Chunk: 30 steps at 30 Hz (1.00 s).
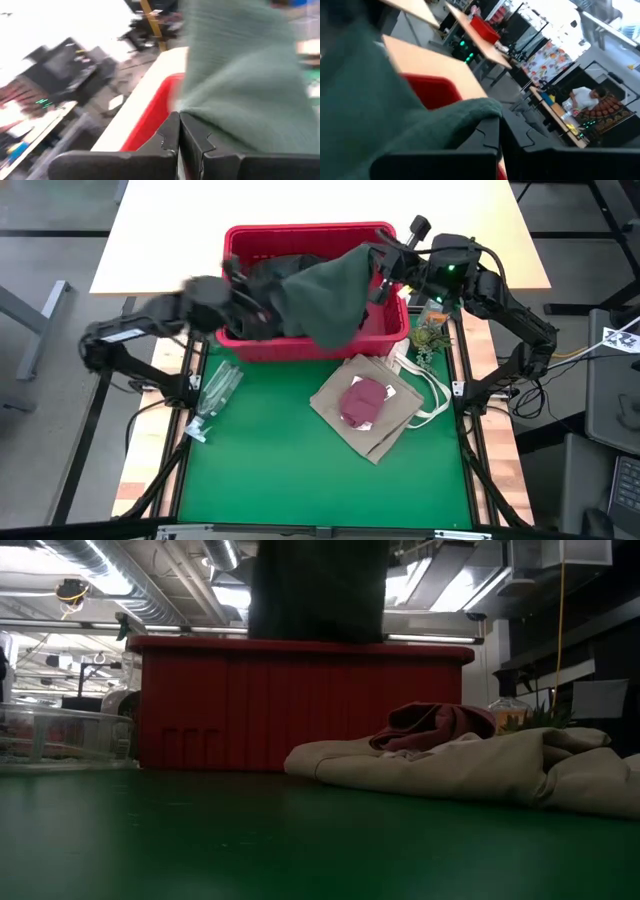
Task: Fold laundry
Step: Fold the green polo shirt
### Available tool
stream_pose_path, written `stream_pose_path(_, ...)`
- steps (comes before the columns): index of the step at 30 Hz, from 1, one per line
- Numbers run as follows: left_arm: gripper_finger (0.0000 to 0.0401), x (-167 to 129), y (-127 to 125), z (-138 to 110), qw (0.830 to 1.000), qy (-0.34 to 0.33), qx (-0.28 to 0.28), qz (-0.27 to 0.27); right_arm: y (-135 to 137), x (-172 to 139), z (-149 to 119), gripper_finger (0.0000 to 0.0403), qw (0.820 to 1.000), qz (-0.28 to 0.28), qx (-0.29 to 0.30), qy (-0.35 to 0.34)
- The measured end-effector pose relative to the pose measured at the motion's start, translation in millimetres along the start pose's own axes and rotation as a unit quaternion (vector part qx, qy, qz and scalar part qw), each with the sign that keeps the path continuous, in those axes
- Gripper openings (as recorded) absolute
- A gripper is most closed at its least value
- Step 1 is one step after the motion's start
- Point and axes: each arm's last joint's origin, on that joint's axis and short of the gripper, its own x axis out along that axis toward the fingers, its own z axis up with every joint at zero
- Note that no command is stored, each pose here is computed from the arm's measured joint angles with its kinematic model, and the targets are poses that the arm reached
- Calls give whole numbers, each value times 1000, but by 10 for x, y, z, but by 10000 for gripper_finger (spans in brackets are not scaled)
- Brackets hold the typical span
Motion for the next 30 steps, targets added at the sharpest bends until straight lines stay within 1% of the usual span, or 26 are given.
stream_pose_path(4, 0, -262, 320, -59, 998, -8, -30, 59, 133, -59, 13, 1, 999, 36, -8, 13)
stream_pose_path(8, 0, -436, 549, -127, 995, -19, -54, 87, 313, -198, 95, 1, 996, 82, -25, 3)
stream_pose_path(10, 0, -482, 622, -155, 993, -20, -62, 99, 415, -269, 142, 1, 994, 105, -28, -4)
stream_pose_path(12, 0, -501, 662, -177, 993, -21, -64, 98, 508, -341, 188, 1, 991, 130, -21, -12)
stream_pose_path(15, 0, -481, 670, -219, 995, -12, -54, 80, 648, -448, 219, 1, 982, 187, -12, -18)
stream_pose_path(17, 0, -455, 652, -265, 997, 8, -41, 68, 734, -518, 221, 1, 974, 228, -4, -14)
stream_pose_path(19, 0, -410, 616, -309, 998, 31, -34, 52, 797, -572, 216, 1, 967, 256, 5, -6)
stream_pose_path(22, 0, -298, 540, -348, 997, 63, -35, 35, 864, -596, 209, 1, 962, 272, 10, 7)
stream_pose_path(26, 3, -135, 442, -334, 996, 79, -34, 26, 946, -529, 185, 1, 960, 278, 6, 26)
stream_pose_path(30, 33, 17, 349, -325, 995, 94, -29, 20, 1025, -467, 175, 1, 959, 282, -2, 37)
